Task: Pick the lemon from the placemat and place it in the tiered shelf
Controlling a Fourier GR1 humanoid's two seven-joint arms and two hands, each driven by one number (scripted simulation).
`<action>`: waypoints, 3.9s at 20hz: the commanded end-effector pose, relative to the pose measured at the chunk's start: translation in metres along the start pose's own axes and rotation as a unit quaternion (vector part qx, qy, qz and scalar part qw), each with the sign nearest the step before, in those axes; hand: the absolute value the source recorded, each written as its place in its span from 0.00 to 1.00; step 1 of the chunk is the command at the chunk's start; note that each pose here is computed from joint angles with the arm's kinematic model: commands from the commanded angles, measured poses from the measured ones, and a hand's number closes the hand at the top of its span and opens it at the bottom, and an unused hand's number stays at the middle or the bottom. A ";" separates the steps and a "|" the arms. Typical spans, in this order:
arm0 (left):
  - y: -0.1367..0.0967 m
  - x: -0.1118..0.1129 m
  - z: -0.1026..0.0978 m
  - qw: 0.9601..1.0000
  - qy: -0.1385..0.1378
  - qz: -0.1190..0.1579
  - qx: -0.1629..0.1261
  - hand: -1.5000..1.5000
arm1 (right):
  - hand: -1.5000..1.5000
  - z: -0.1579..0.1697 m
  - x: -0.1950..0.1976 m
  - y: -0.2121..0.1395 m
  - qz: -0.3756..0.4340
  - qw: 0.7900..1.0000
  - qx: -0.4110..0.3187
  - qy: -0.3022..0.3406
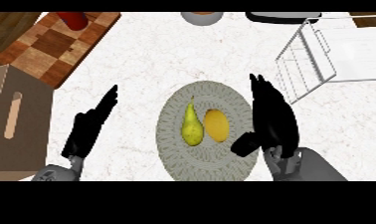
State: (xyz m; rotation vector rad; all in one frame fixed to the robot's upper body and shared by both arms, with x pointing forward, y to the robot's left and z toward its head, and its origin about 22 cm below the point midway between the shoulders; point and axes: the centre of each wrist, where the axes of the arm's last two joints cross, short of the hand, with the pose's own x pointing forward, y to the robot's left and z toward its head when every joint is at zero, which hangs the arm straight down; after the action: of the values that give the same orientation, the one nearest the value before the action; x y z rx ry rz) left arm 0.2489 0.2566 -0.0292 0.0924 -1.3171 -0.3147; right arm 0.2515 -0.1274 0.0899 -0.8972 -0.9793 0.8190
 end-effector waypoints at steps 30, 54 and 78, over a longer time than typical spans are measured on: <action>-0.001 -0.010 -0.001 1.000 0.005 0.003 0.019 0.50 | 0.00 -0.015 0.076 0.080 0.133 0.974 0.065 0.170; 0.002 -0.012 0.002 1.000 0.003 0.011 0.012 0.50 | 1.00 -0.045 0.066 0.105 0.125 0.982 0.069 0.124; 0.015 -0.023 0.022 0.998 0.022 0.027 0.057 0.50 | 1.00 -0.059 -0.255 -0.196 0.096 0.986 -0.124 -0.060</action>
State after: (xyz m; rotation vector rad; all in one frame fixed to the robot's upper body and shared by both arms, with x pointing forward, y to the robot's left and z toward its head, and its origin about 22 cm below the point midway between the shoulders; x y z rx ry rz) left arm 0.2213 0.2847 -0.0425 0.1623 -1.2909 -0.2014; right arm 0.2690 -0.4040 0.1089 -1.0946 -1.0098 0.9458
